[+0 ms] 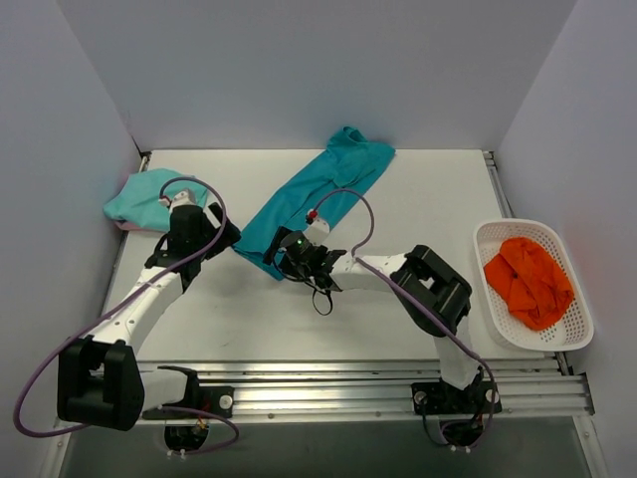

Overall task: Fold and stack the t-shirts
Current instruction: Fold the tshirt

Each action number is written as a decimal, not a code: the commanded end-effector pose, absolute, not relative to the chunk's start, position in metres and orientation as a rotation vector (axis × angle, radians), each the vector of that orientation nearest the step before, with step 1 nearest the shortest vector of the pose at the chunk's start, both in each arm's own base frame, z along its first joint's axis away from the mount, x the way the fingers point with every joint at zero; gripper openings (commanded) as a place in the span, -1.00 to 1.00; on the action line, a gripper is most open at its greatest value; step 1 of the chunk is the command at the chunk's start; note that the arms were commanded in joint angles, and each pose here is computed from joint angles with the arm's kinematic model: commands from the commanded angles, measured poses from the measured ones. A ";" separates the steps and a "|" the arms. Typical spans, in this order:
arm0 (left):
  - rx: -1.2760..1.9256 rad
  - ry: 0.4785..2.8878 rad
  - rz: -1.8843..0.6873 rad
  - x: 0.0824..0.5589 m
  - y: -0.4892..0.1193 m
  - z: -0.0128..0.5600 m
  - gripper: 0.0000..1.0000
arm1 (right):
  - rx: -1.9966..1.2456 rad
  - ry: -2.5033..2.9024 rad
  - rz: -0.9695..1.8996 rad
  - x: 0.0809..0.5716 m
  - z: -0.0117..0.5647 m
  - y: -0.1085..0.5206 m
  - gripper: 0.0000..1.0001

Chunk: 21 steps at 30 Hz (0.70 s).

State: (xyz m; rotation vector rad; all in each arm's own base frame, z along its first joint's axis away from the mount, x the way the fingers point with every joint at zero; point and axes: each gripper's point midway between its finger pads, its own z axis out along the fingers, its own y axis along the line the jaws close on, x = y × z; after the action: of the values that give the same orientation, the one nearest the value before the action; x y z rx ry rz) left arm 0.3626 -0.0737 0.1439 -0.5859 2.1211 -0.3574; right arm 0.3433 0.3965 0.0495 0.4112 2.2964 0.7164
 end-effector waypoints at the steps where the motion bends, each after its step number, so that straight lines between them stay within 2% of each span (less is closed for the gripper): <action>1: -0.571 2.073 -0.386 0.370 -0.074 0.163 0.88 | 0.439 2.310 0.779 0.336 0.039 0.422 1.00; 14: -0.586 2.081 -0.389 0.373 -0.065 0.153 0.88 | 0.430 2.408 0.796 0.310 -0.012 0.442 0.99; 16: -0.594 2.083 -0.383 0.373 -0.062 0.151 0.88 | 0.428 2.404 0.794 0.309 -0.012 0.439 0.92; 18: -0.596 2.085 -0.386 0.373 -0.062 0.150 0.88 | 0.413 2.403 0.808 0.305 -0.011 0.437 0.67; 21: -0.599 2.080 -0.392 0.373 -0.060 0.152 0.88 | 0.417 2.414 0.817 0.297 -0.018 0.429 0.51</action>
State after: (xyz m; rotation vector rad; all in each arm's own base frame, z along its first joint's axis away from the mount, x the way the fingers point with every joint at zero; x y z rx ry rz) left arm 0.3654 -0.0614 0.1415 -0.6215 2.1211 -0.3710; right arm 0.3320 0.4579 0.0412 0.4467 2.2271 0.9788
